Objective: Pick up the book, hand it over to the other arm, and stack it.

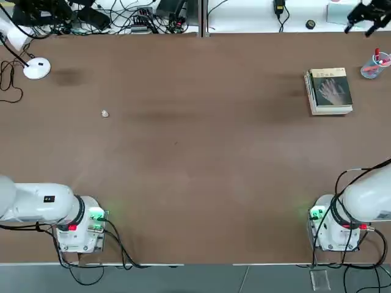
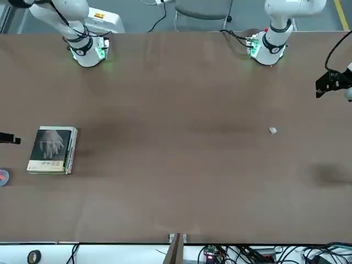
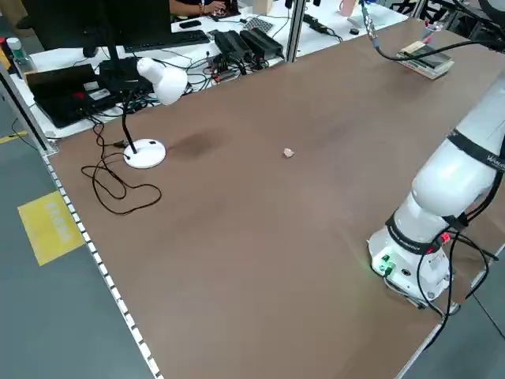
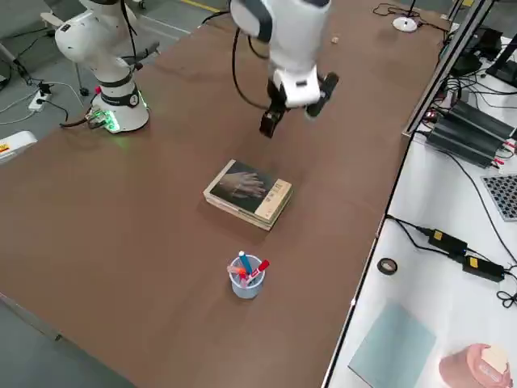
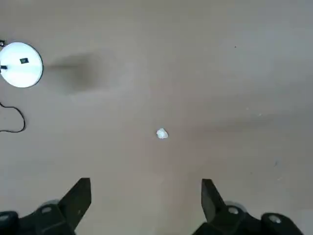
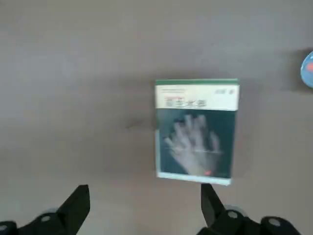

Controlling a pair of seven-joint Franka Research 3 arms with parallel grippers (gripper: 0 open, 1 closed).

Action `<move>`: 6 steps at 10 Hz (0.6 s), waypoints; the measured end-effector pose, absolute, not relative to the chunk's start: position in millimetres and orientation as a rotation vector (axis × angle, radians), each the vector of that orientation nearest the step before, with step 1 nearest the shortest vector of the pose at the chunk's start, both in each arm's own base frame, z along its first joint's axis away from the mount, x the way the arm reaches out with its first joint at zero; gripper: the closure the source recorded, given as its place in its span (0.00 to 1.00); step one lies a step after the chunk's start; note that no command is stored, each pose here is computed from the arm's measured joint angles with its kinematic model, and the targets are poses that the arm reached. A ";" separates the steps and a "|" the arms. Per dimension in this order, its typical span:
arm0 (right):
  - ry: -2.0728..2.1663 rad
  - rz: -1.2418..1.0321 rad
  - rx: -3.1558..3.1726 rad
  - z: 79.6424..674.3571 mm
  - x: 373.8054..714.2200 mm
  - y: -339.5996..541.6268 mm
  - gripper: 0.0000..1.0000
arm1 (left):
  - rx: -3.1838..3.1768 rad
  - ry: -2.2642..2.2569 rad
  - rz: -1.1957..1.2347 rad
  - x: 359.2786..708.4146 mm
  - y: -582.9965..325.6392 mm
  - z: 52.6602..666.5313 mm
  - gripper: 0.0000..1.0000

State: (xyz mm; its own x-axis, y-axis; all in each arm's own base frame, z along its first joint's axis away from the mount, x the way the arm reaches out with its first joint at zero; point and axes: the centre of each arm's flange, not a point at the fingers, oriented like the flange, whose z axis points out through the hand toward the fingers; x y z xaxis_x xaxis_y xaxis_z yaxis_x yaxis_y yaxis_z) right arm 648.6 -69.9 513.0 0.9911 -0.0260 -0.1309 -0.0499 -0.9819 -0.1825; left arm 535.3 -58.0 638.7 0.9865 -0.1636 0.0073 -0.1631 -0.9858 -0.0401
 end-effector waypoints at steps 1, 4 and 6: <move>0.081 0.184 -2.969 530.6 641.9 -43.5 0.00 | -3.091 0.245 -0.003 531.0 -55.6 642.1 0.00; 0.113 0.110 -3.039 589.0 614.6 20.1 0.00 | -3.095 0.190 0.015 522.9 -38.9 649.8 0.00; 0.100 0.049 -3.080 623.2 594.0 37.8 0.00 | -3.103 0.176 0.016 523.3 -31.9 649.7 0.00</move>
State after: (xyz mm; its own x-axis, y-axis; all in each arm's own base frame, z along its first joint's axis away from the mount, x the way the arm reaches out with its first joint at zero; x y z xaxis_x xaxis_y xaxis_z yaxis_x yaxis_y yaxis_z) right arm 594.0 37.8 623.2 0.9974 -0.0640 -0.0339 -0.0659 -0.9961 -0.0583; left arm 523.3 -31.9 649.7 0.9936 -0.1126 -0.0122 -0.1130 -0.9931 -0.0325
